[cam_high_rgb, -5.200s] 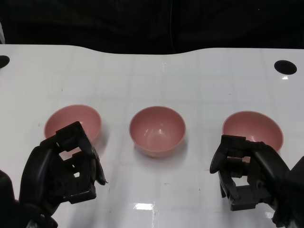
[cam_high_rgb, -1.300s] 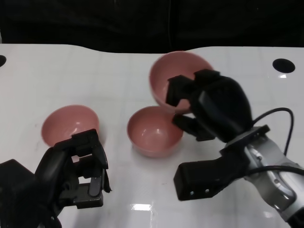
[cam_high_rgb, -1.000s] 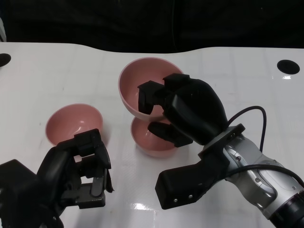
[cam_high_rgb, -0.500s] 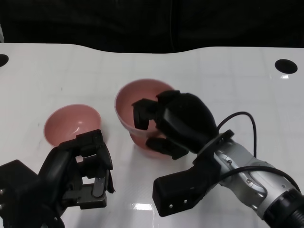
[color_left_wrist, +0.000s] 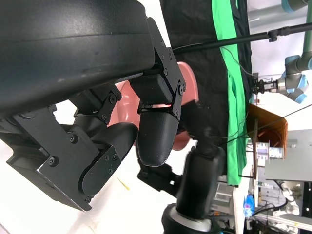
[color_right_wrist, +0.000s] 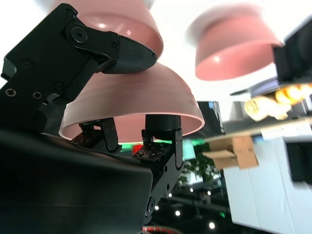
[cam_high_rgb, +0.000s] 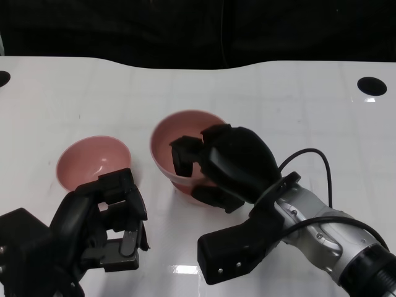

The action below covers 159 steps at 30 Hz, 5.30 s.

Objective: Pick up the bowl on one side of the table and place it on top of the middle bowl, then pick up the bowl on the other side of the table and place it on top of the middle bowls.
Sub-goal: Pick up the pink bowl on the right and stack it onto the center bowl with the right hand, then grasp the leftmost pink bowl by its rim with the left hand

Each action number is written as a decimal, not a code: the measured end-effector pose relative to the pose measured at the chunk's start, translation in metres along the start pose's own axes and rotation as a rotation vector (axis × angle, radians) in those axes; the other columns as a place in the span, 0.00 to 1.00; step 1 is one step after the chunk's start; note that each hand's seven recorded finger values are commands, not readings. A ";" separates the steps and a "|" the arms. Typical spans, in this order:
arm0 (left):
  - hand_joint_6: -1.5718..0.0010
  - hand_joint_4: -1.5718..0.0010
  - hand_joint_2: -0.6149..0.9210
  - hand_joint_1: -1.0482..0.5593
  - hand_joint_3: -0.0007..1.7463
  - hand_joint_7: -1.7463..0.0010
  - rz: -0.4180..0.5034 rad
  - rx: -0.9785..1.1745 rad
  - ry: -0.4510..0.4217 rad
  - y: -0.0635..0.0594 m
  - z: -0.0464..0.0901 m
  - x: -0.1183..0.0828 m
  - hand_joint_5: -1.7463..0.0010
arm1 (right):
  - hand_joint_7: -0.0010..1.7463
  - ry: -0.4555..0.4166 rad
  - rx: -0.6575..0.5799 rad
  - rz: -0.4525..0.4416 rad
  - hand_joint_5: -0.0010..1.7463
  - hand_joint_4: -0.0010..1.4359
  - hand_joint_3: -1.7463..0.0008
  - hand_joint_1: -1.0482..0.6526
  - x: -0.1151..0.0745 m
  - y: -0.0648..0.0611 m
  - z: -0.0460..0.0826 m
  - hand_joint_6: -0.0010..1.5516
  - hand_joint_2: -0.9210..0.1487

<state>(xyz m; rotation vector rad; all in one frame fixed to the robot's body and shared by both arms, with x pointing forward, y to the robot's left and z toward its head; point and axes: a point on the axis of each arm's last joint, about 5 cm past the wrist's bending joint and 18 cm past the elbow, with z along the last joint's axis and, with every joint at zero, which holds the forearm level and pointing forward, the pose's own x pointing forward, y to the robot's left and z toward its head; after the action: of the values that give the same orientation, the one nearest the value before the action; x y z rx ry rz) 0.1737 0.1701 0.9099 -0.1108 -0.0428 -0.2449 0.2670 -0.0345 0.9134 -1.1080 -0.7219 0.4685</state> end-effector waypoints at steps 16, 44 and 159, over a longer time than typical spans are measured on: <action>0.43 0.42 0.62 0.61 0.89 0.10 0.001 -0.001 0.001 -0.002 0.003 0.000 0.00 | 0.36 0.068 -0.033 0.161 0.44 0.50 0.80 0.38 -0.010 0.018 -0.008 0.44 0.08; 0.43 0.41 0.63 0.61 0.87 0.10 0.001 -0.001 0.002 -0.002 0.003 0.000 0.00 | 0.00 0.142 -0.028 0.266 0.04 0.11 0.77 0.14 -0.004 0.003 0.001 0.12 0.00; 0.49 0.43 1.00 0.46 0.04 0.44 -0.020 1.631 0.160 0.022 -0.030 0.078 0.00 | 0.86 0.264 0.923 -0.185 1.00 0.63 0.10 0.57 -0.153 -0.043 -0.016 0.54 0.61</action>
<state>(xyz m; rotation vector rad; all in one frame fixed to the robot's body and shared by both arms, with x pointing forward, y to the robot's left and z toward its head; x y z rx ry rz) 0.2552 0.1695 0.8824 1.5307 -0.0729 -0.1787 0.1729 -0.1632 0.9053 -0.2213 -0.2956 0.4151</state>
